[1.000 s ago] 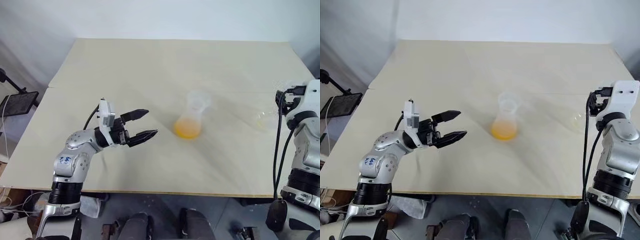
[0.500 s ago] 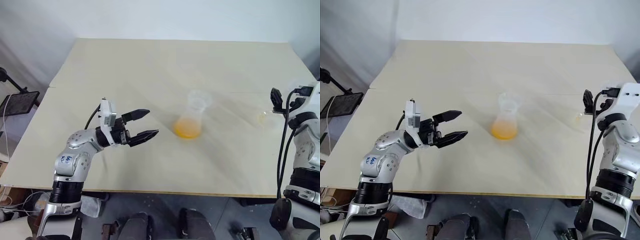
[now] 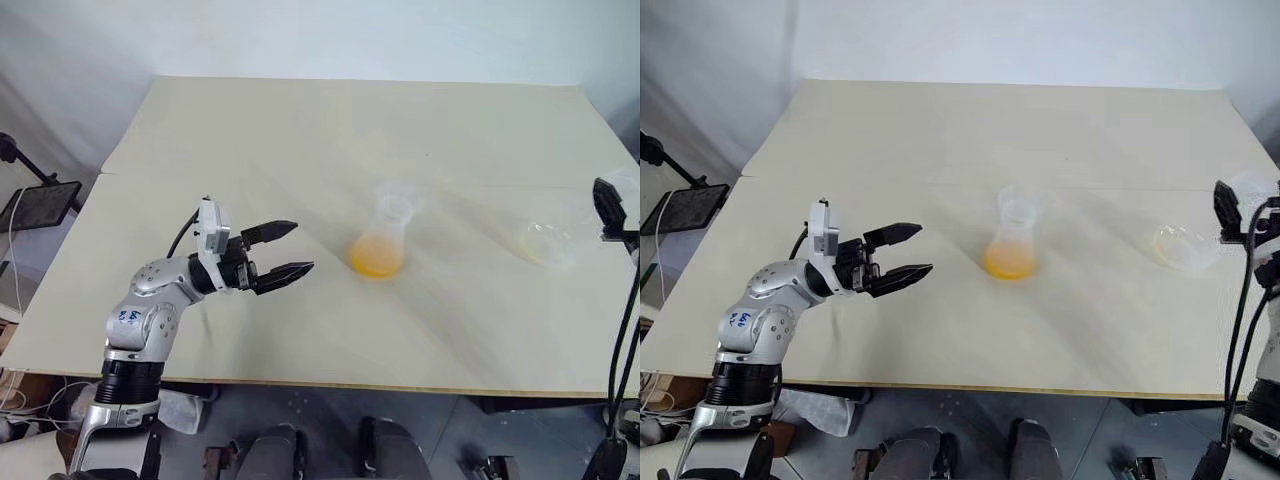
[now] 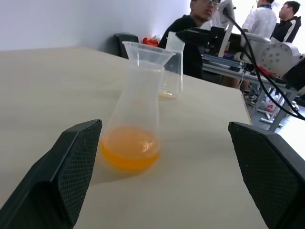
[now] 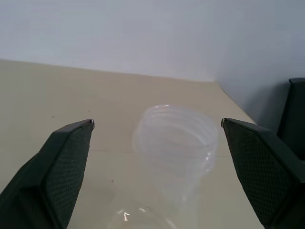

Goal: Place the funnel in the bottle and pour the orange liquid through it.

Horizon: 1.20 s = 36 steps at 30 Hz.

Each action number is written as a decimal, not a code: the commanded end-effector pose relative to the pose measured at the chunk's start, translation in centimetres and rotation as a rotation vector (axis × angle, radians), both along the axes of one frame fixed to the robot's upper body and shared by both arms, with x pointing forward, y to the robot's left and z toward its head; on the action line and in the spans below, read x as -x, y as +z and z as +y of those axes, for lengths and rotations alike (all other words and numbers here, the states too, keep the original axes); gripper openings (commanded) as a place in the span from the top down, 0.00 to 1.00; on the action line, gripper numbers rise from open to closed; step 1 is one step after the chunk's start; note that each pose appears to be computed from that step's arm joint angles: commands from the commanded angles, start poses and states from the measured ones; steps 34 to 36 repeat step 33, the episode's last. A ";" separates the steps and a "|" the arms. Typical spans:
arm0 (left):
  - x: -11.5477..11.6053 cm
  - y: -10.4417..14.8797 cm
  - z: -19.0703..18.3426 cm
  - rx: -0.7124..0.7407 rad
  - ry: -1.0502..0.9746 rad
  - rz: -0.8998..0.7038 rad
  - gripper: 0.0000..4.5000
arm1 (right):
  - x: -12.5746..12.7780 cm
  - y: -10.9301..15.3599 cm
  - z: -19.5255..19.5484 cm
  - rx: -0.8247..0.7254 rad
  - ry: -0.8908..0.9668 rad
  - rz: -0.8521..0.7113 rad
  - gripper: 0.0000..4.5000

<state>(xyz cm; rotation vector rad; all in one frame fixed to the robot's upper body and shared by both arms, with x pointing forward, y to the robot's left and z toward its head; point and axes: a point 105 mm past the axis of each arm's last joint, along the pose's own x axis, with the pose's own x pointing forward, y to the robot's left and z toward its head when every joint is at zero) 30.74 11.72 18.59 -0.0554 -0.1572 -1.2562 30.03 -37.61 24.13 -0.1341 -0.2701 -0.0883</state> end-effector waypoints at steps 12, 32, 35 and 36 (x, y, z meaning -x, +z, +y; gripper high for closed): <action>0.9 -0.3 2.6 -0.043 0.030 -0.007 0.00 | 7.6 1.9 4.8 0.137 0.347 -0.038 0.00; 2.9 -2.7 7.0 -0.279 0.160 -0.044 0.00 | 10.7 -6.8 13.5 0.388 0.898 0.263 0.00; 2.9 -2.7 7.1 -0.279 0.160 -0.044 0.00 | 10.7 -6.9 13.4 0.390 0.900 0.263 0.00; 2.9 -2.7 7.1 -0.279 0.160 -0.044 0.00 | 10.7 -6.9 13.4 0.390 0.900 0.263 0.00</action>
